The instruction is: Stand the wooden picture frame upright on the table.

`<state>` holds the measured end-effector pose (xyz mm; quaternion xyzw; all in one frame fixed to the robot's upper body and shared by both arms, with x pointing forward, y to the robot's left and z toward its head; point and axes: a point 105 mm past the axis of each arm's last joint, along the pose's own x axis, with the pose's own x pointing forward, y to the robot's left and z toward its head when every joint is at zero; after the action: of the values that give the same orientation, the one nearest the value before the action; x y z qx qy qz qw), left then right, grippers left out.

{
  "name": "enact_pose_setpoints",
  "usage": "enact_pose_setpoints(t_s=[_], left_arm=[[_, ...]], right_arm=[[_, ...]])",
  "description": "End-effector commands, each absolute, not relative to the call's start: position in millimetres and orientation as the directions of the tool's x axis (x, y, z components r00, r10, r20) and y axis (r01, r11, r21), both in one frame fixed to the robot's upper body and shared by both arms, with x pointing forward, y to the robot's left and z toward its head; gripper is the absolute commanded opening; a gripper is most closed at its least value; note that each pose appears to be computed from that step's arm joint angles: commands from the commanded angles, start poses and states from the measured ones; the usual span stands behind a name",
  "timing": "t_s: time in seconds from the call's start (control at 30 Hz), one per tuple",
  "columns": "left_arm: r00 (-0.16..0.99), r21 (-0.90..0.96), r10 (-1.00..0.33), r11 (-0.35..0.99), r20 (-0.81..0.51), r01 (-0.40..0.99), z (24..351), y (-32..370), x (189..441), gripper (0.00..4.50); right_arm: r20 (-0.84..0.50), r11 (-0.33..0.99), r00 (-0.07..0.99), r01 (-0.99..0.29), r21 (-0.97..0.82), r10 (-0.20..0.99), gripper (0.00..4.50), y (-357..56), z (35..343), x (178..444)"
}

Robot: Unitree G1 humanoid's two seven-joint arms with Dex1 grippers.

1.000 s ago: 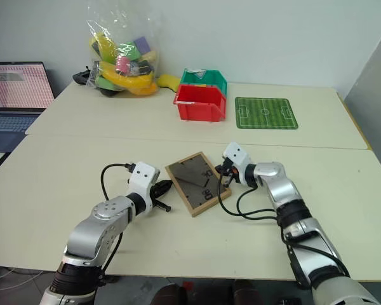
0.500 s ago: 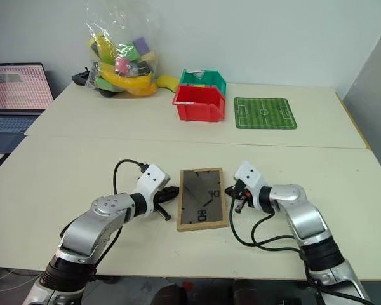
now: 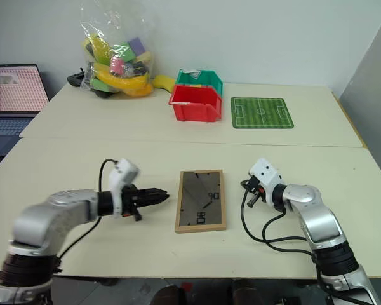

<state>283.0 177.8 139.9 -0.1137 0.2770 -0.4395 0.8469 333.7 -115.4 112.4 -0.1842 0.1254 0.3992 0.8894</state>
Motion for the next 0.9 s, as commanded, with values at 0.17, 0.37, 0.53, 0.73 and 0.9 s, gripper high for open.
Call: enact_pose_setpoints(t_s=[0.17, 0.37, 0.53, 0.73, 0.9], left_arm=[[0.277, -0.799, -0.914, 0.396, -0.296, 0.452, 134, 185, 248, 2.75], [0.291, -0.835, -0.897, 0.424, -0.333, 0.352, 102, 177, 252, 4.01], [0.280, -0.846, -0.895, 0.427, -0.347, 0.319, 68, 158, 260, 4.46], [0.221, -0.860, -0.922, 0.378, -0.318, 0.343, 55, 129, 260, 4.46], [0.198, -0.864, -0.938, 0.341, -0.285, 0.371, 58, 116, 259, 4.46]], right_arm=[[-0.342, 0.596, 0.634, -0.772, -0.220, 0.694, 0.00, -108, 115, 324], [-0.376, 0.561, 0.605, -0.795, -0.230, 0.702, 0.00, -103, 102, 310], [-0.392, 0.540, 0.583, -0.811, -0.225, 0.712, 0.00, -85, 86, 310], [-0.367, 0.531, 0.583, -0.813, -0.241, 0.725, 0.00, -66, 88, 318], [-0.369, 0.541, 0.589, -0.808, -0.235, 0.719, 0.00, -64, 86, 319]])
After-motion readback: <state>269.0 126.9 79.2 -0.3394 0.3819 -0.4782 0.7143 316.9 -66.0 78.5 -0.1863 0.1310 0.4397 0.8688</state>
